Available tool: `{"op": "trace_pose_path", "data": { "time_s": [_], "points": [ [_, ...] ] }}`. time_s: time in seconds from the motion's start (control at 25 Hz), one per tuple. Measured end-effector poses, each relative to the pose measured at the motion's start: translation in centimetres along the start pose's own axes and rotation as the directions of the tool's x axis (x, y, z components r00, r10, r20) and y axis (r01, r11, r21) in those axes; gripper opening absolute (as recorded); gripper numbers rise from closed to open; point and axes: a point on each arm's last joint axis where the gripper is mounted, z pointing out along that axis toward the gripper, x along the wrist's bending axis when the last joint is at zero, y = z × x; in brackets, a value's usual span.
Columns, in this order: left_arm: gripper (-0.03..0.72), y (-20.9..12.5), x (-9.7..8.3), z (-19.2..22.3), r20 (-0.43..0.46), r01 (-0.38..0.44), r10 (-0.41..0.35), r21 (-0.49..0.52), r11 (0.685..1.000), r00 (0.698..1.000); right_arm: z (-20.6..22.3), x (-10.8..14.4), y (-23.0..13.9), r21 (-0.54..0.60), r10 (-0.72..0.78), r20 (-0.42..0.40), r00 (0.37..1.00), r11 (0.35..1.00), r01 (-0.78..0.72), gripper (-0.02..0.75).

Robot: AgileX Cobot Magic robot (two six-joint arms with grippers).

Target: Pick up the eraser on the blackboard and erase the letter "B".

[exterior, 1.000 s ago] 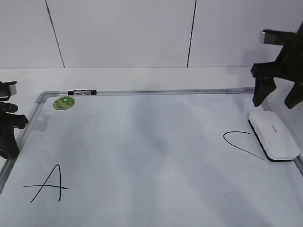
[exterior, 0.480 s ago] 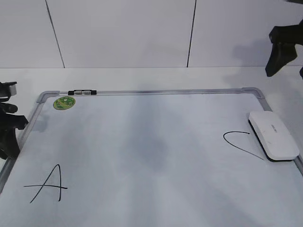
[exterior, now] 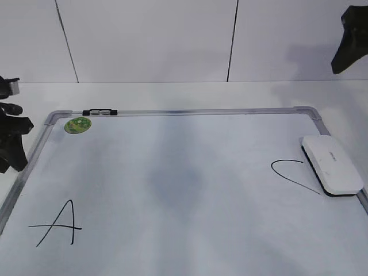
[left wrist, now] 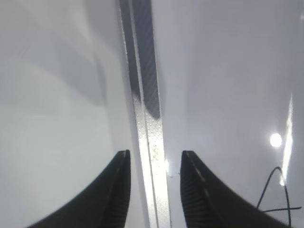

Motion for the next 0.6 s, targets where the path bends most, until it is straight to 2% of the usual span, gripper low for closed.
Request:
{"op": "trace_pose_path", "data": {
  "time_s": [0.16,0.4,0.6],
  "points": [
    [0.264,0.0,-0.5,-2.0,0.007,0.002,-0.003,0.008,1.000,1.000,-2.1,0.3,-0.6,-0.049,-0.006,-0.007,1.000,0.999,0.006,0.589],
    [0.253,-0.1,-0.5,-2.8,-0.008,0.009,-0.009,0.038,0.999,1.000,-5.6,0.7,-1.9,-0.130,-0.017,-0.020,1.000,0.991,0.014,0.589],
    [0.253,-0.5,-0.7,-3.9,-0.015,0.023,-0.023,0.009,1.000,1.000,-7.3,1.1,-4.6,-0.154,-0.016,-0.049,0.999,0.988,0.008,0.588]
  ]
}}
